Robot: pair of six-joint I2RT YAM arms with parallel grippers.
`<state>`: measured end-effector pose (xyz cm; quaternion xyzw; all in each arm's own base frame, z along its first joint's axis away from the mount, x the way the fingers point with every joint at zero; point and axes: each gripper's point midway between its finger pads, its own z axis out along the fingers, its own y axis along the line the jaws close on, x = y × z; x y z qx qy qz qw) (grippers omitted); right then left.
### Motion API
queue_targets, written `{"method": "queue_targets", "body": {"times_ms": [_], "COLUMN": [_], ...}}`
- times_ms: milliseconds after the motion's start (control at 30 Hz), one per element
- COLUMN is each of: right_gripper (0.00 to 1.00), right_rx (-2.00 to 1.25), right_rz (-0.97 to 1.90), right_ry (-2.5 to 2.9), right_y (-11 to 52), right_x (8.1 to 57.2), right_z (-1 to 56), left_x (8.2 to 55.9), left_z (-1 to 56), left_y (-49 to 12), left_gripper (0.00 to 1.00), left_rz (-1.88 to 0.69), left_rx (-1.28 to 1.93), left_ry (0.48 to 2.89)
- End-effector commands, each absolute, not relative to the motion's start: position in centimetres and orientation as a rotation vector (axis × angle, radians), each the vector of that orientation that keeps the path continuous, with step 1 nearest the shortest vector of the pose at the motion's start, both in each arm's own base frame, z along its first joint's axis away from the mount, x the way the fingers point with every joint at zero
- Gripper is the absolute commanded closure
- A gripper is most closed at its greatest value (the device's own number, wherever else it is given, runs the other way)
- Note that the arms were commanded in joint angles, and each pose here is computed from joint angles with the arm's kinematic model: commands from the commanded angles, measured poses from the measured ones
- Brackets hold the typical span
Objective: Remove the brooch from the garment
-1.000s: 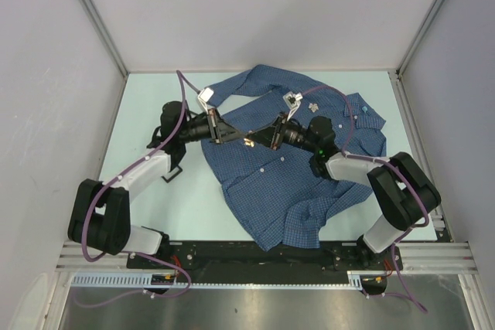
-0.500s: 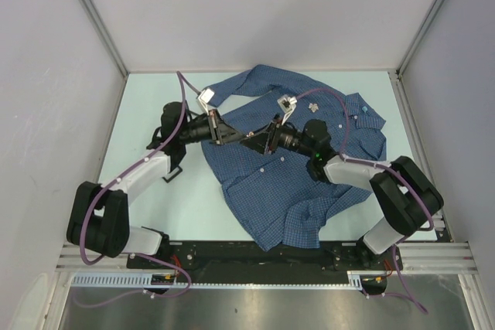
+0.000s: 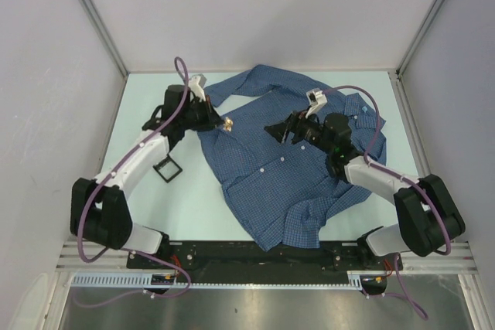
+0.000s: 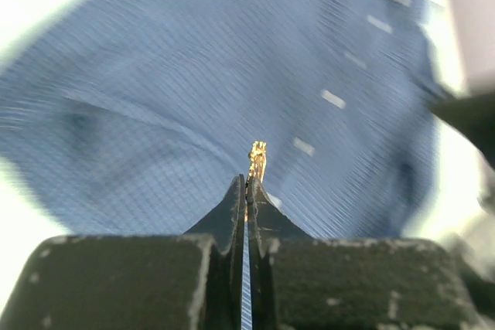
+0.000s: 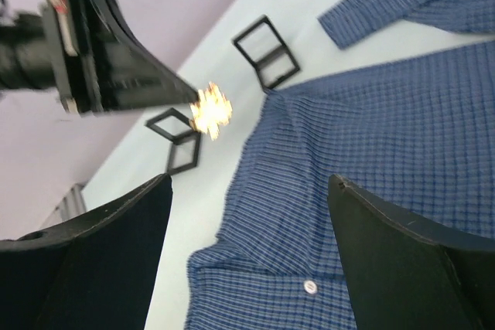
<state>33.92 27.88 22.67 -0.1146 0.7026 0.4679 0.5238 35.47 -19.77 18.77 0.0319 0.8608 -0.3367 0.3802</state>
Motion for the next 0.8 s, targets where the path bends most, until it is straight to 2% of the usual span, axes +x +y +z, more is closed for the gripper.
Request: {"method": "queue_targets", "body": {"times_ms": [0,133,167,200,267,300,533,767], "right_gripper": [0.15,0.14,0.14,0.14,0.14,0.14,0.14,0.13], "right_rx": [-0.265,-0.270,-0.278,-0.279,-0.272,-0.272,-0.257,-0.248], "right_rz": [1.000,1.055,1.065,1.068,1.069,1.069,1.088,1.119], "right_ry": [1.719,1.713,1.711,1.710,1.711,1.711,1.703,1.702], "right_y": [26.3,26.5,26.6,26.6,26.4,26.3,25.8,25.9], "right_x": [35.0,35.0,34.9,34.9,35.0,35.0,35.1,35.2], "right_z": [20.9,20.8,20.8,20.8,20.7,20.7,20.8,20.7], "left_x": [40.5,44.5,45.9,46.7,48.4,48.5,50.1,50.8], "left_z": [18.8,19.5,21.4,19.2,20.2,18.0,14.0,13.2], "left_y": [-13.0,-10.6,-10.4,-10.3,-9.9,-9.7,-7.7,-7.6], "left_gripper": [1.00,1.00,1.00,1.00,1.00,1.00,1.00,1.00], "left_rz": [-0.287,-0.008,0.064,0.146,0.287,0.346,0.658,0.790], "left_rx": [-0.025,-0.014,-0.020,0.009,0.037,0.064,0.084,0.087], "left_ry": [2.238,2.209,2.158,2.218,2.197,2.256,2.289,2.238]}}
